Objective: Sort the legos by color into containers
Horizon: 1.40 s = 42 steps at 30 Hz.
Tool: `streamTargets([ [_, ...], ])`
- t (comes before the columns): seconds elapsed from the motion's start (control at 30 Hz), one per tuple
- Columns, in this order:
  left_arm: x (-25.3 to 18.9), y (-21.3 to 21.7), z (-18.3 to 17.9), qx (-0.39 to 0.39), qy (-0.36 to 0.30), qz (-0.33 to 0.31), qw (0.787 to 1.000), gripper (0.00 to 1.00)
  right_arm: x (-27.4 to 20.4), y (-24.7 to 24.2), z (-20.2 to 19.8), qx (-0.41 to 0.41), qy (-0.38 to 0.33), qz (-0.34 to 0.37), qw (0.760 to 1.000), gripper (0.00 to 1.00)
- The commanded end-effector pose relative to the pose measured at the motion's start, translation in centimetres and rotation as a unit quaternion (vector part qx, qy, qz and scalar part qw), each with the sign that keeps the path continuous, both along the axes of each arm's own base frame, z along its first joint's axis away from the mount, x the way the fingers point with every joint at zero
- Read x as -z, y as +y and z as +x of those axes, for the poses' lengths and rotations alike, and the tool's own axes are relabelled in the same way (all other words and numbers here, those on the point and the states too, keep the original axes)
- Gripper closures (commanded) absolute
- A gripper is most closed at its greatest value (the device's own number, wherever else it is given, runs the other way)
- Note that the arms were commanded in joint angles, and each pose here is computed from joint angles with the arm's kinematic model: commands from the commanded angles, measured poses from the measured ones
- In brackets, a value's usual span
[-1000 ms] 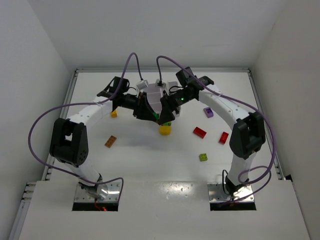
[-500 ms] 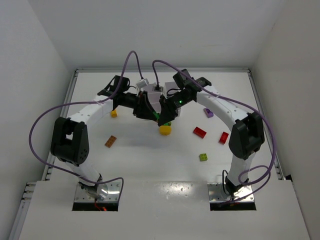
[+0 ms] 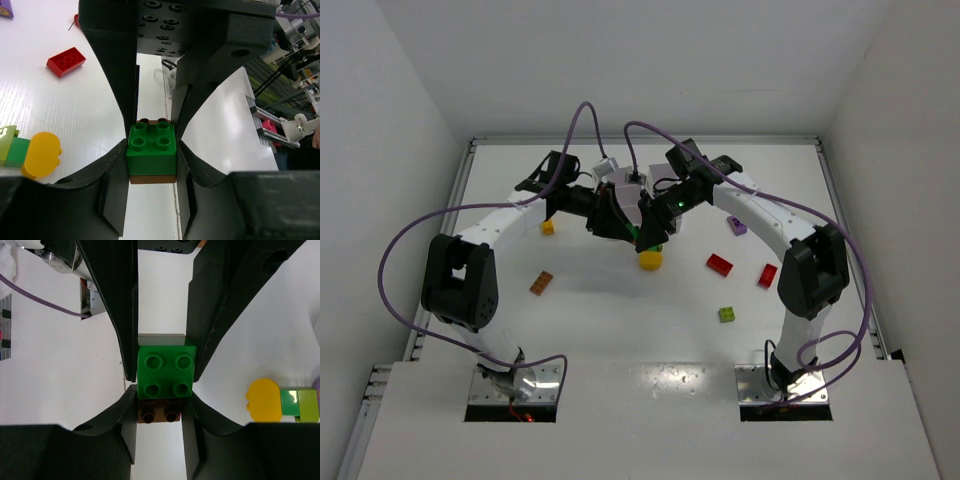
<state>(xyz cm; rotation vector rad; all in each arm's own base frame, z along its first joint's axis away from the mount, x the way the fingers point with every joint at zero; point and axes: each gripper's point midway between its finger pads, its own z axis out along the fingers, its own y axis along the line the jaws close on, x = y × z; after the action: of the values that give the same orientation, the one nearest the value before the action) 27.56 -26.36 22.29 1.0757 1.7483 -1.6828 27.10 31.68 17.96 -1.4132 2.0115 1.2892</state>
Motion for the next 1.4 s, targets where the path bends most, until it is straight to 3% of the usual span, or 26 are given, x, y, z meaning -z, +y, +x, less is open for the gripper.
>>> streamTargets([
  [0.0,-2.3,-0.6,-0.7,0.04,-0.024,-0.042,0.998,0.6,-1.5,0.2,-0.6,-0.027,-0.043,0.025,0.998,1.0],
  [0.2,-2.6,-1.1,-1.3,0.056,-0.018,-0.048,0.997,0.46,-1.1,0.1,-0.6,-0.025,-0.041,0.019,0.999,1.0],
  [0.37,-2.6,-1.4,-1.5,0.061,-0.017,-0.048,0.997,0.45,-1.1,0.1,-0.6,-0.025,-0.041,0.019,0.999,1.0],
  [0.43,-2.6,-1.4,-1.5,0.061,-0.017,-0.048,0.997,0.49,-1.1,0.1,-0.6,-0.025,-0.041,0.019,0.999,1.0],
  [0.53,-2.5,-1.4,-1.3,0.061,-0.017,-0.048,0.997,0.71,-1.1,0.1,-0.6,-0.025,-0.041,0.019,0.999,1.0],
  [0.57,-2.4,-1.5,-1.1,0.057,-0.019,-0.044,0.997,0.83,-1.1,0.1,-0.6,-0.025,-0.041,0.019,0.999,1.0],
  [0.7,-2.3,-1.6,-0.7,0.057,-0.019,-0.044,0.997,0.99,-0.9,0.6,-1.2,-0.042,-0.059,0.01,0.997,1.0],
  [1.17,-2.9,-2.2,1.0,0.054,-0.034,-0.046,0.997,1.0,0.3,0.8,-2.7,-0.073,-0.081,-0.015,0.994,1.0],
  [1.37,-1.0,0.8,4.2,-0.039,-0.047,0.003,0.998,1.0,0.4,-0.5,-2.9,-0.065,-0.088,-0.032,0.993,1.0],
])
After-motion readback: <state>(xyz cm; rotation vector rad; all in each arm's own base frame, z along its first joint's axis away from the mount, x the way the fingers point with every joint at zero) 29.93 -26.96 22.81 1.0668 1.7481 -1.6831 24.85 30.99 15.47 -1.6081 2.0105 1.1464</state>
